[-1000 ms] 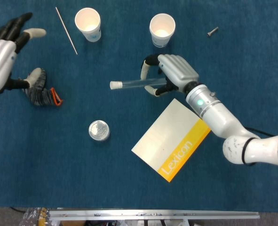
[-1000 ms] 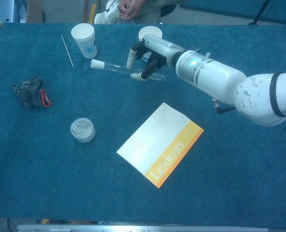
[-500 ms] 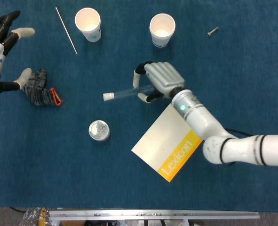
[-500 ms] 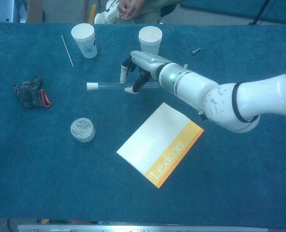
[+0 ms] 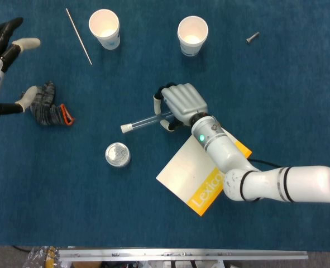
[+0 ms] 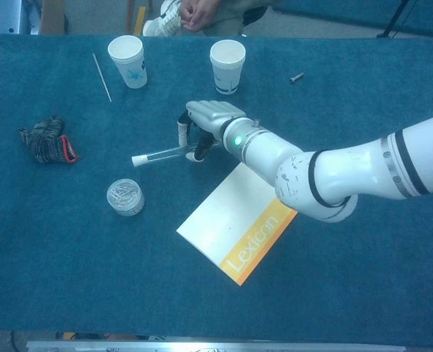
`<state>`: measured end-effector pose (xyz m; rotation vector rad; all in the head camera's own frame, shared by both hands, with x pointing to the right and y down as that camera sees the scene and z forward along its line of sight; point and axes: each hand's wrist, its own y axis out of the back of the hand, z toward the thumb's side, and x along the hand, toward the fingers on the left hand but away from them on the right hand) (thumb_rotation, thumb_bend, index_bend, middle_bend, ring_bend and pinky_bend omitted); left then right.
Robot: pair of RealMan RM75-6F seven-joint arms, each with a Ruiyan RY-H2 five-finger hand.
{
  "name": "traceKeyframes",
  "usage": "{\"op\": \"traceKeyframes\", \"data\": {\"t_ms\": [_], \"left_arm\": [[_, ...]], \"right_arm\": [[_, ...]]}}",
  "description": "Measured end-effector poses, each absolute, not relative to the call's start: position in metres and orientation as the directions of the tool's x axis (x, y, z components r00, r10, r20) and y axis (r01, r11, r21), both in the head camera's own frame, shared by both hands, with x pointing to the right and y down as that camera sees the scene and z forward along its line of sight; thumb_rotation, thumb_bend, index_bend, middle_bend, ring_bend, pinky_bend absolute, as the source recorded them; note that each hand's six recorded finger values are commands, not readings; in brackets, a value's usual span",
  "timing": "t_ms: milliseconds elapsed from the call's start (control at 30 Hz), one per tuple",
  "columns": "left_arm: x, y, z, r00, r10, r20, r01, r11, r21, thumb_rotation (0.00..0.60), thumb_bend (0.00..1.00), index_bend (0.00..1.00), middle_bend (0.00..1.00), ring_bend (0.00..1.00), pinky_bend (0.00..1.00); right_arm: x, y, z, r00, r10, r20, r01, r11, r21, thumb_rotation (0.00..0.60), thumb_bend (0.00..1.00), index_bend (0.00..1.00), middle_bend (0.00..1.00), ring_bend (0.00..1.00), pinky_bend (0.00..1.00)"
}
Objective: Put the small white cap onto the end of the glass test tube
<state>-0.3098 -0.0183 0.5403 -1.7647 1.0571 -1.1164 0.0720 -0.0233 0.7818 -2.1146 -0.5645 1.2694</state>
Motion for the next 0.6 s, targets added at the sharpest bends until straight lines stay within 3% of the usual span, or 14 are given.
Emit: {"op": "traceKeyframes", "data": {"t_ms": [300, 600], "left_arm": [[-0.3104, -0.014, 0.541, 0.278, -0.918, 0.282, -0.248, -0.352, -0.902, 0.554, 0.34, 0.18, 0.0, 0.0, 0.0], [-0.3091, -0.011, 0.5405, 0.288, -0.917, 0.277, -0.262, -0.354, -0.898, 0.551, 0.34, 0.18, 0.0, 0.0, 0.0]], "right_arm": [[0.07, -0.0206, 0.7892, 0.443, 0.624, -0.644, 0.022, -0.726, -0.688, 0.6, 0.3, 0.64, 0.31, 0.18, 0.34], [0.0705, -0.0193, 0.789, 0.446, 0.615, -0.65, 0.004, -0.727, -0.686, 0.6, 0.31, 0.54, 0.27, 0.15, 0.29]]}}
